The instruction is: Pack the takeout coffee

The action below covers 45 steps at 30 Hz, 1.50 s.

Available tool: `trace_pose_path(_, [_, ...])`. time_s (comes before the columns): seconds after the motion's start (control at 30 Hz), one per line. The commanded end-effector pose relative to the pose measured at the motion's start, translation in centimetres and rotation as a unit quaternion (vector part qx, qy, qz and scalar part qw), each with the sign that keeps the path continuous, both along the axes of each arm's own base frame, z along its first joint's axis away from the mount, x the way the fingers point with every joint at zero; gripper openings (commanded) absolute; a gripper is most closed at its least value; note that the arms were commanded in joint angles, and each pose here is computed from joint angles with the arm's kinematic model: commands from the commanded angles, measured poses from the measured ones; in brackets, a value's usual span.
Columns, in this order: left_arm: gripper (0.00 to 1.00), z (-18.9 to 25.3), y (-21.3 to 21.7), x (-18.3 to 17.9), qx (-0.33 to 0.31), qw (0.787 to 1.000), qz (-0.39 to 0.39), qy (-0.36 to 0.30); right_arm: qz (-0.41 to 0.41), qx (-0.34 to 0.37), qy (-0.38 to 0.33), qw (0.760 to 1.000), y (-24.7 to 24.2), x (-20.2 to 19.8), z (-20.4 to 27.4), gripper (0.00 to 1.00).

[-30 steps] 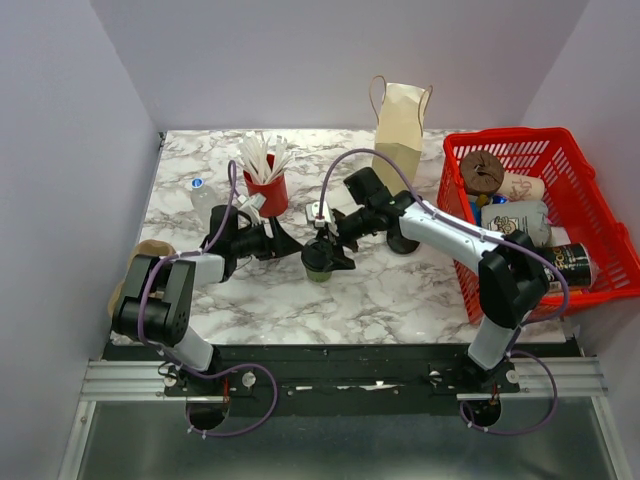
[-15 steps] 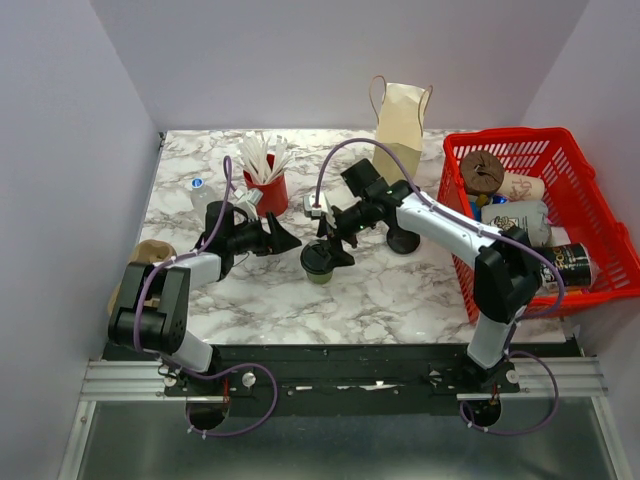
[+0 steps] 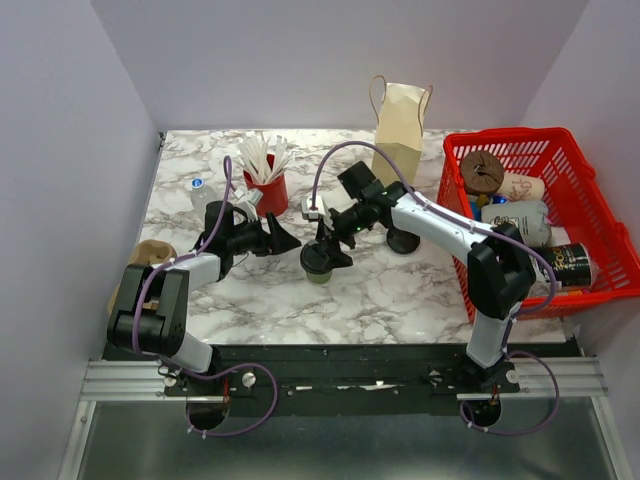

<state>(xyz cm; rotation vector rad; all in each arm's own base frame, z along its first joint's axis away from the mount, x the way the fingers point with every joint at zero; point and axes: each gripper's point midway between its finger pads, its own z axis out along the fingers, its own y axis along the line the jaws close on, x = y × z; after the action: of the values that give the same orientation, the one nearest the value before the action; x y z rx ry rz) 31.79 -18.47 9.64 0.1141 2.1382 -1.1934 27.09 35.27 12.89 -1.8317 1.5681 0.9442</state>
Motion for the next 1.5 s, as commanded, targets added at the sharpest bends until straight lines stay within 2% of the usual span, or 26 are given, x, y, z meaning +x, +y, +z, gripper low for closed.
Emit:
trace_pose_path(0.0, [0.84,0.7,0.0,-0.2,-0.003,1.0,-0.008,-0.011,-0.008,-0.022,-0.043,0.999,-0.3,1.3,-1.6,0.96])
trace_pose_path(0.07, [0.84,0.5,0.1,-0.3,-0.002,1.0,-0.008,-0.01,-0.012,-0.033,-0.073,0.997,-0.5,1.8,-2.1,0.95])
trace_pose_path(0.23, [0.84,0.4,-0.1,-0.7,-0.008,1.0,-0.012,-0.008,-0.023,-0.077,-0.093,0.992,-1.5,2.1,-4.5,0.94])
trace_pose_path(0.53, [0.84,0.2,0.0,-0.8,-0.01,1.0,-0.01,-0.004,-0.064,-0.129,-0.07,0.987,-2.0,3.4,-7.3,0.91])
trace_pose_path(0.73, [0.85,0.3,0.2,-0.5,-0.015,1.0,-0.002,-0.001,-0.075,-0.145,-0.035,0.986,-2.1,2.9,-8.4,0.9])
trace_pose_path(1.0, [0.86,2.2,0.1,-0.6,-0.068,0.998,0.003,-0.006,-0.084,-0.166,0.013,0.983,-2.1,2.3,-10.0,0.87])
trace_pose_path(1.3, [0.86,2.3,0.4,-0.6,-0.093,0.995,0.013,0.013,-0.087,-0.18,0.024,0.979,-1.8,2.8,-10.4,0.85])
trace_pose_path(1.47, [0.88,3.5,1.1,-0.3,-0.114,0.993,0.025,0.001,-0.091,-0.189,0.03,0.977,-1.8,3.1,-10.9,0.85])
